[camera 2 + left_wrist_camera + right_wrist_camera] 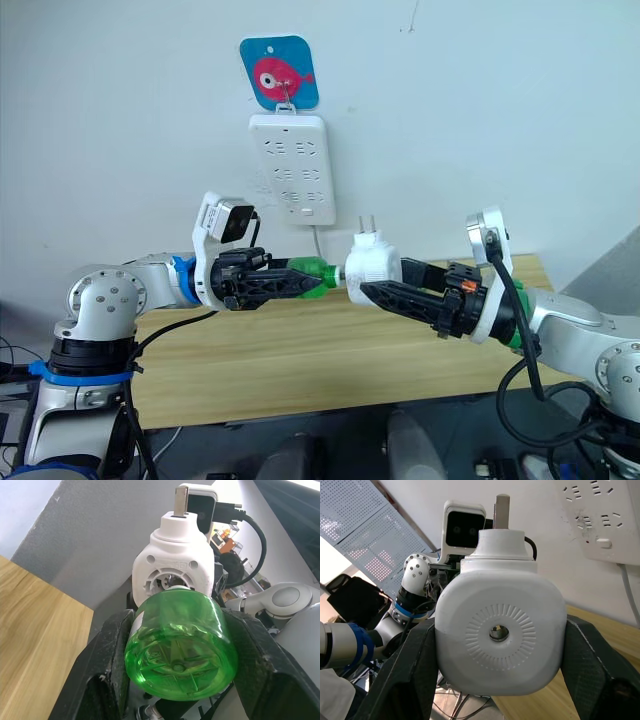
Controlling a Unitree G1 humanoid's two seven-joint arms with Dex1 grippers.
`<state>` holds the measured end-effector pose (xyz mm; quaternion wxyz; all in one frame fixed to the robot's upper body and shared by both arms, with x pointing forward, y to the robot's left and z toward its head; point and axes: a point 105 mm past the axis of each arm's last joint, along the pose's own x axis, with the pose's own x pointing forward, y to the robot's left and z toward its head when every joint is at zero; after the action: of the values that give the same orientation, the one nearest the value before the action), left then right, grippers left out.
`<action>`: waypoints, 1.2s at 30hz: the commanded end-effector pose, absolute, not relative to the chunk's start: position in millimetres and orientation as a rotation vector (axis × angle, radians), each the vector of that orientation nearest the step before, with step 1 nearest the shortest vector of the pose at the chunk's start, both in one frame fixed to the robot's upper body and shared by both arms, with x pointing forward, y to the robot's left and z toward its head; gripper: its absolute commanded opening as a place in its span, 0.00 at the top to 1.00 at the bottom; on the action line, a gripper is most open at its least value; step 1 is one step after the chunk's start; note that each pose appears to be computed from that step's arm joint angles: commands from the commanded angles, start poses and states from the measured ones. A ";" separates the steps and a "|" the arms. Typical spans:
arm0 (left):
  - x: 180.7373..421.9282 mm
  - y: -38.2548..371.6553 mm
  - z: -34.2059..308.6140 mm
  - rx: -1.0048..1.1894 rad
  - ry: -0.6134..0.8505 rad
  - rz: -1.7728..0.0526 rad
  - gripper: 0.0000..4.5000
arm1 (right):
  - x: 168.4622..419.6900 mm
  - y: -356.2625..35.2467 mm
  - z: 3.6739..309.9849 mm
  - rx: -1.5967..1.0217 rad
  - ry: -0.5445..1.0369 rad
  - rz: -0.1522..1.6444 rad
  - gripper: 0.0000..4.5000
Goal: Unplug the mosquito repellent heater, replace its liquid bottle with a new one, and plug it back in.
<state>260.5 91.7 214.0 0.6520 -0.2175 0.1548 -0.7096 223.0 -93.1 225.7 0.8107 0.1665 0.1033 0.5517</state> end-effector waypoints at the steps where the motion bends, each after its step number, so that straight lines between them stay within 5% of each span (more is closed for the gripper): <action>1: 251.9 86.0 222.2 -0.451 0.320 -1.671 0.47 | 215.1 -89.8 233.7 0.358 0.187 1.219 0.34; 24: 240.2 70.7 208.7 -0.375 0.327 -1.737 0.47 | 204.5 -75.6 230.5 0.320 0.231 1.286 0.34; 31: 240.9 62.6 208.5 -0.396 0.293 -1.746 0.47 | 194.7 -69.6 217.4 0.305 0.364 1.322 0.34; 36: 246.3 64.2 207.7 -0.422 0.280 -1.712 0.47 | 196.9 -75.5 216.6 0.300 0.384 1.295 0.00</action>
<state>247.3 63.6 199.1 0.6247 -0.1939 0.1427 -0.7429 202.2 -75.7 209.4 0.7739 0.1457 0.1865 0.5874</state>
